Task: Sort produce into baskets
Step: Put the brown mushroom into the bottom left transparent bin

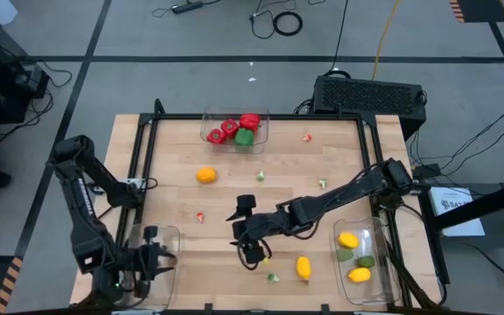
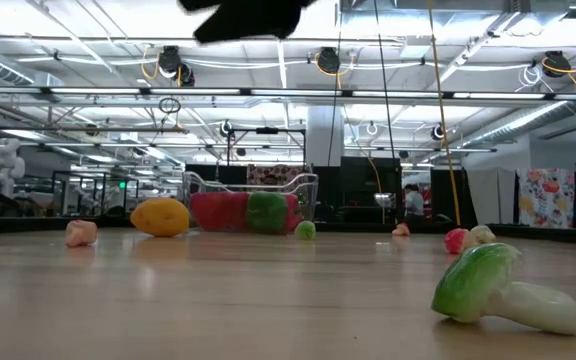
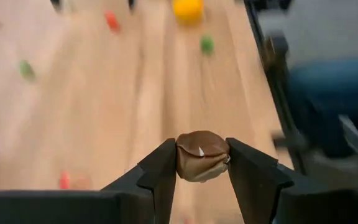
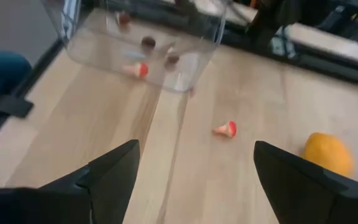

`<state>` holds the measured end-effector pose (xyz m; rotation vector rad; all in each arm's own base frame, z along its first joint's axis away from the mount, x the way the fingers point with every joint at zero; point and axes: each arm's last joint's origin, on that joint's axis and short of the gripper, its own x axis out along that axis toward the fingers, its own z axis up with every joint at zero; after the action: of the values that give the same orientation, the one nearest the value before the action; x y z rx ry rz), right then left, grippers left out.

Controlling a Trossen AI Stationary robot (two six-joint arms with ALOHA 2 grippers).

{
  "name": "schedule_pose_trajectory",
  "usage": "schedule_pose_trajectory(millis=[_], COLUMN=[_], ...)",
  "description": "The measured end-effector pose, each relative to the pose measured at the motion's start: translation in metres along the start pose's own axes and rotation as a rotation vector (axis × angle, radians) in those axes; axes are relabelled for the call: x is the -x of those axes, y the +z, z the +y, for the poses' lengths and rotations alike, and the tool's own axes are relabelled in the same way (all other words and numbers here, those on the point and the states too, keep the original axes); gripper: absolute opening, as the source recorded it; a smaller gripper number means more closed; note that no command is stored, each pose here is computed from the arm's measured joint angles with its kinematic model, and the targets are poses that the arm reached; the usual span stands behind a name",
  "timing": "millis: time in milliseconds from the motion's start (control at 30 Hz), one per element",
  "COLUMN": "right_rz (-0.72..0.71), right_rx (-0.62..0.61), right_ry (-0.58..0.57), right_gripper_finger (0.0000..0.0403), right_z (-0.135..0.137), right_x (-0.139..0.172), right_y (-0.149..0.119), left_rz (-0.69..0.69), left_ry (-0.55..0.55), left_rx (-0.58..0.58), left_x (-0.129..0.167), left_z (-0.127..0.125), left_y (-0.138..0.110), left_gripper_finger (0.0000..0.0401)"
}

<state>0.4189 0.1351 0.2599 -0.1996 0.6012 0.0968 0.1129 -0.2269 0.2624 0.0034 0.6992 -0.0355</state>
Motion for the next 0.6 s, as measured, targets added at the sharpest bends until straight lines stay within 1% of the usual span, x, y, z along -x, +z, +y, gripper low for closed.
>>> schedule_pose_trajectory(millis=[67,167,233,333,400,467,600], right_rz=[0.018,0.023,-0.013,-0.081,-0.129,-0.164,-0.126], right_rx=[0.003,0.001,-0.001,-0.011,-0.028,-0.049,-0.113], right_ry=[0.002,0.003,-0.004,-0.021,-0.037,-0.058,-0.099], right_gripper_finger=[0.0309,0.0309,0.0309,0.0309,0.0309,0.0309,0.0309], right_z=[0.002,0.005,0.004,0.001,-0.004,-0.012,-0.035], right_x=[-0.011,-0.029,-0.042,-0.066,-0.082,-0.095,-0.116], right_y=[-0.006,-0.015,-0.019,-0.026,-0.031,-0.038,-0.055], left_rz=[0.079,0.158,0.204,0.239,0.248,0.253,0.295], left_ry=[-0.017,-0.016,-0.012,-0.019,-0.016,-0.001,0.029], left_rx=[0.033,0.086,0.119,0.16,0.184,0.23,0.34], left_x=[0.004,0.009,0.011,0.013,0.013,0.012,0.007], left_z=[0.001,0.002,0.003,0.002,0.002,0.003,0.006], left_y=[-0.007,-0.015,-0.019,-0.026,-0.032,-0.036,-0.047], left_gripper_finger=[0.0143,0.0143,0.0143,0.0143,0.0143,0.0143,0.0155])
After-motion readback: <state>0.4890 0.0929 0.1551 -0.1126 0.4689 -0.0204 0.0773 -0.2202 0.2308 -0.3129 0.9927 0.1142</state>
